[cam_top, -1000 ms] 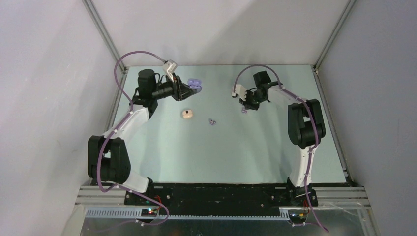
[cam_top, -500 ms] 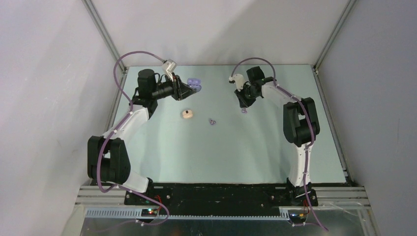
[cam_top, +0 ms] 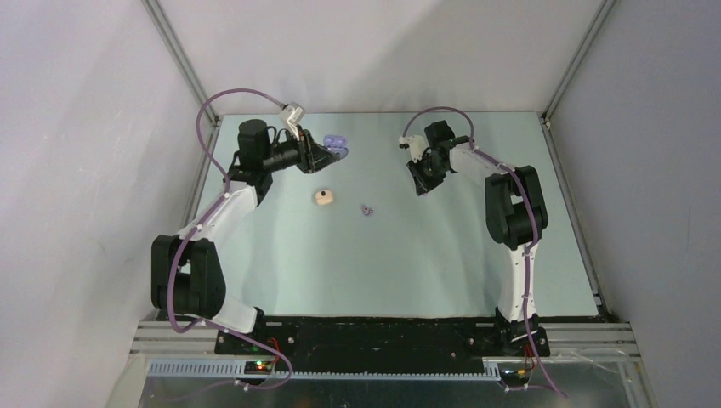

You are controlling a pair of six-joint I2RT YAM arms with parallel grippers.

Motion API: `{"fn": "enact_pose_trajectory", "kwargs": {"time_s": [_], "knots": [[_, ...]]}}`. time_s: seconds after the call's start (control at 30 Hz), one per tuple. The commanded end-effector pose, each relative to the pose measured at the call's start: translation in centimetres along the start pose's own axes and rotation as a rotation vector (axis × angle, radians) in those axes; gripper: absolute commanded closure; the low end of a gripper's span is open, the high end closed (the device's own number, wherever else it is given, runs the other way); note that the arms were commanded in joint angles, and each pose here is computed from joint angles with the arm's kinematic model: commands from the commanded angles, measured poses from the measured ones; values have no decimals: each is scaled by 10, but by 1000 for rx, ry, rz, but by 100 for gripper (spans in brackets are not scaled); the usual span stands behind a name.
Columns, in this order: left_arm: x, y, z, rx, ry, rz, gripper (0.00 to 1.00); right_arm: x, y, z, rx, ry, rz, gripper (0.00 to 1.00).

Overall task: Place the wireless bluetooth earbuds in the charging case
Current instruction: Move the right earbud to the center of the board.

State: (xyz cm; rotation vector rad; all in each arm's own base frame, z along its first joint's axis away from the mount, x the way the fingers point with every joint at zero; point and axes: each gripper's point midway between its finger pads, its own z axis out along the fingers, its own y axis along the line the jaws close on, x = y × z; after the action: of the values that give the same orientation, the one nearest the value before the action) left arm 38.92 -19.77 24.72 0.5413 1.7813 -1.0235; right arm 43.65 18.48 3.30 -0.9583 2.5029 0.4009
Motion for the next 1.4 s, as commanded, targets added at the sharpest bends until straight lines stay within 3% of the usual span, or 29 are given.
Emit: {"fn": "enact_pose_trajectory", "kwargs": {"time_s": [0.0, 0.3, 0.63, 0.93, 1.03, 1.1, 1.2, 1.3, 1.37], "knots": [[-23, -11, -5, 4, -55, 43, 100, -14, -15, -3, 45, -36, 32, 74], [-26, -8, -2, 4, -50, 34, 100, -15, -32, -4, 101, -39, 41, 71], [-26, -4, 1, -6, -47, 23, 100, -17, -62, -10, 234, -38, 38, 78], [-25, -1, 1, -23, -43, 19, 100, -4, -61, -1, 208, 6, 16, 77], [-25, 0, 2, -26, -42, 18, 100, 1, -57, 2, 179, 21, -3, 81], [-26, -1, 1, -26, -41, 18, 100, -3, -46, -2, 119, 12, -24, 87], [-25, -1, 0, -27, -34, 26, 100, -18, -3, -22, -117, -36, -80, 96], [-21, -1, -1, -25, -19, 26, 100, -24, 46, -60, -373, -158, -289, 93], [-19, -2, -1, -23, -13, 29, 100, -8, 84, -78, -525, -224, -511, 88]]}}
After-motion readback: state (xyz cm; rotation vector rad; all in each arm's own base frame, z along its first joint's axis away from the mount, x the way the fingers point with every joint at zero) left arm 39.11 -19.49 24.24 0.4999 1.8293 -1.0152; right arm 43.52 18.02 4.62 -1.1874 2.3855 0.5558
